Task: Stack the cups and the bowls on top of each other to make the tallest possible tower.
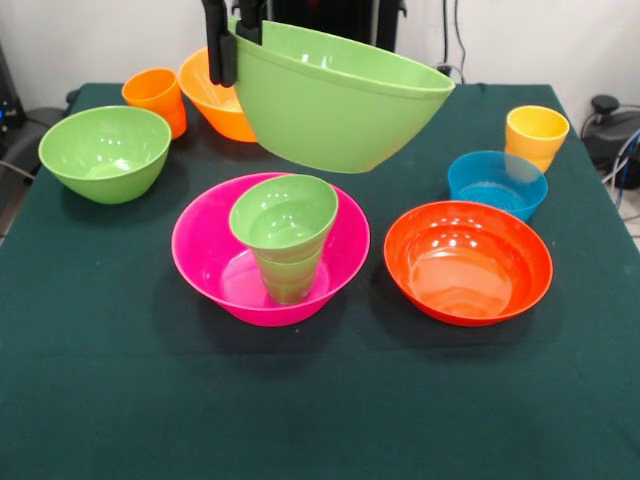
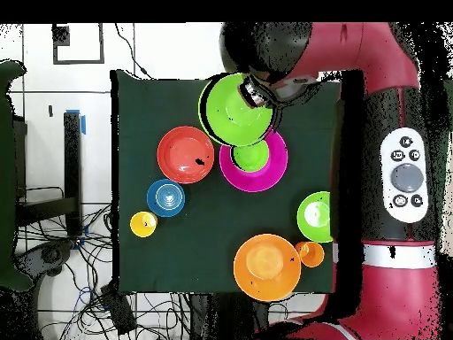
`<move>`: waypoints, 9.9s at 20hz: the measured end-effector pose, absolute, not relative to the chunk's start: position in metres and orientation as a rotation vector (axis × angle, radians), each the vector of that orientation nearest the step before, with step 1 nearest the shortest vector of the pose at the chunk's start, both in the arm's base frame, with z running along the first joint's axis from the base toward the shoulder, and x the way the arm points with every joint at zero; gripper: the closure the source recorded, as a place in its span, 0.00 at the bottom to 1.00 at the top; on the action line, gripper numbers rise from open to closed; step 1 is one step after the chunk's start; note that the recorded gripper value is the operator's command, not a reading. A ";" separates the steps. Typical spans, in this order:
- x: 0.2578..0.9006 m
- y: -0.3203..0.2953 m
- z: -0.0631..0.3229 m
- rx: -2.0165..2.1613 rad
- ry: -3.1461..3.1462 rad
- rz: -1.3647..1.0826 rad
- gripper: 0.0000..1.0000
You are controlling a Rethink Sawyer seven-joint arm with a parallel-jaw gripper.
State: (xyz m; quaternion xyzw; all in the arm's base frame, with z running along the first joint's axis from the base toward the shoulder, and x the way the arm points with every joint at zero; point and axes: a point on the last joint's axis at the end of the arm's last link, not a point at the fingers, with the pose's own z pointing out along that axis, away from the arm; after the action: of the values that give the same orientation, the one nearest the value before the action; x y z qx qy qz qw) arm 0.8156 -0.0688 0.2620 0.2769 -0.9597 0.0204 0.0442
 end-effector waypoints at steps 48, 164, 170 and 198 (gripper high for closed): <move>0.813 -0.084 0.224 0.868 -2.890 0.005 1.00; 0.788 -0.119 0.199 0.940 -2.882 0.058 1.00; 0.784 -0.112 0.193 0.959 -2.878 0.038 1.00; 0.775 -0.097 0.182 1.001 -2.876 0.006 1.00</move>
State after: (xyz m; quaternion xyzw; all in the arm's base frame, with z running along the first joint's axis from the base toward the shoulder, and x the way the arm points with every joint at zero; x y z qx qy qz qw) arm 0.7753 -0.0969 0.1817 0.3282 -0.9434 0.0020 0.0481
